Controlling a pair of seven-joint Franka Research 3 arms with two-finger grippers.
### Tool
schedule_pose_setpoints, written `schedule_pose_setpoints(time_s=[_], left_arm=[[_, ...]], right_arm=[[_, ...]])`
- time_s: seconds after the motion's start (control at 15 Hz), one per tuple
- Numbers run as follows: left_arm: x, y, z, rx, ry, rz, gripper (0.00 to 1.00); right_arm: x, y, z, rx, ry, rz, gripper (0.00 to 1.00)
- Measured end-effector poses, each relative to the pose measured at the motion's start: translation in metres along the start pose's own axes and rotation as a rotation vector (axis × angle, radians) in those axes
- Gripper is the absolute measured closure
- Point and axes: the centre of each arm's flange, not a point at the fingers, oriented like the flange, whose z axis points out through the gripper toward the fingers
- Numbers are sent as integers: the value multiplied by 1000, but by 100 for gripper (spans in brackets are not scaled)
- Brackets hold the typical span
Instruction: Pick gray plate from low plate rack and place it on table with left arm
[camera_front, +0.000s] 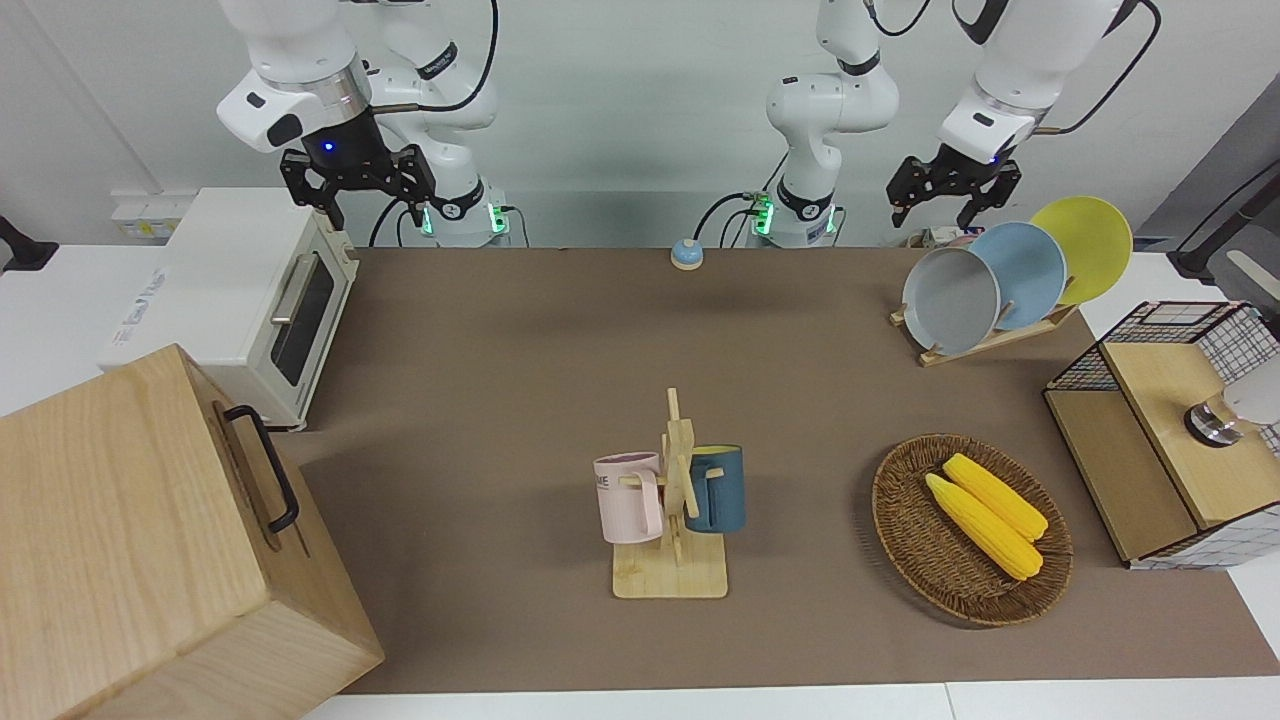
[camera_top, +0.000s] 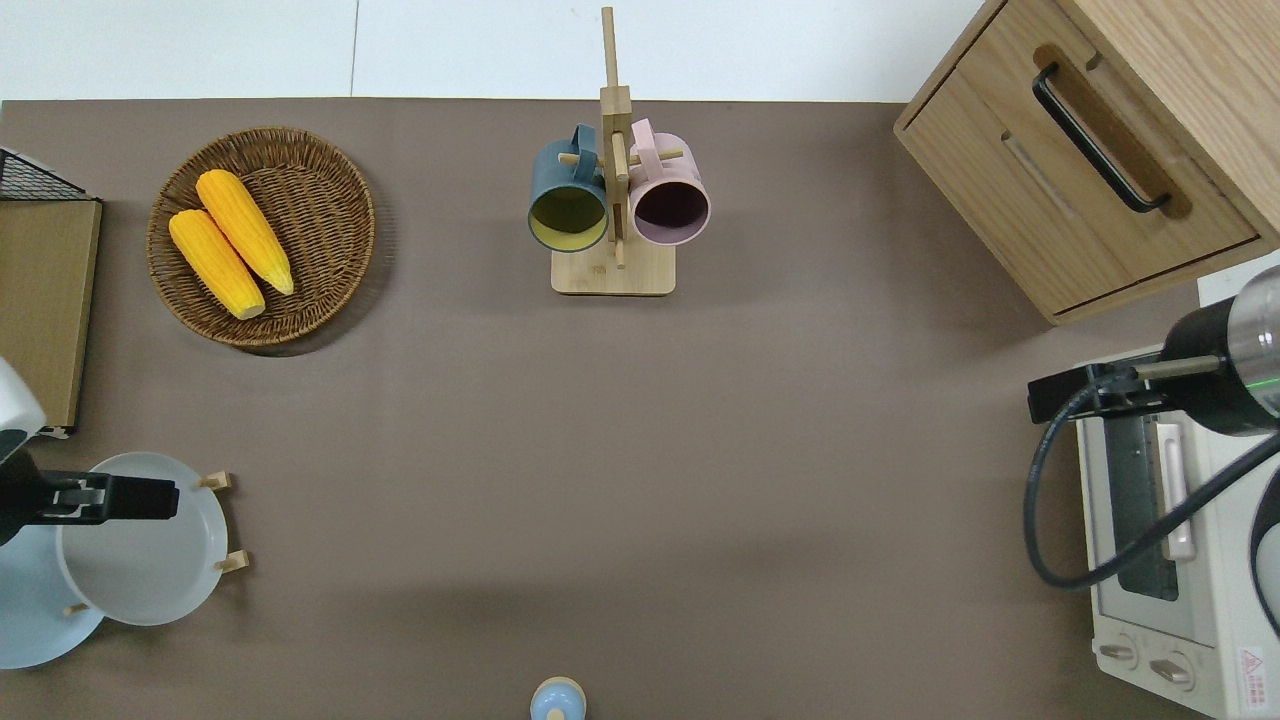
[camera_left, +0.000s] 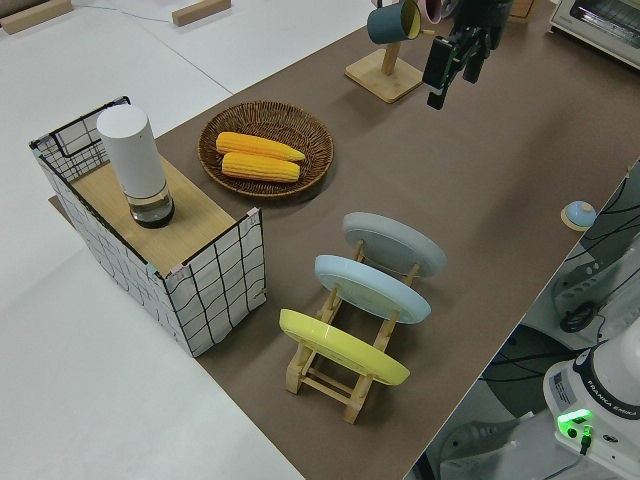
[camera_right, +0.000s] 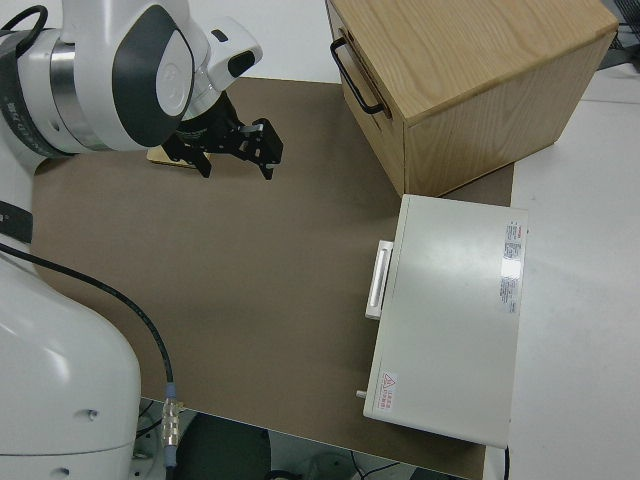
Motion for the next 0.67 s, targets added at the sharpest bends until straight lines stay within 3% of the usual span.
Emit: schedule_pose_setpoints(time_s=[0.47, 0.67], left_arm=[[-19, -69, -1, 49, -23, -96, 0], [-25, -87, 24, 38, -69, -113, 0]], right_arm=[[0, 0, 0, 0, 0, 0, 1], [0, 0, 0, 0, 0, 0, 1]])
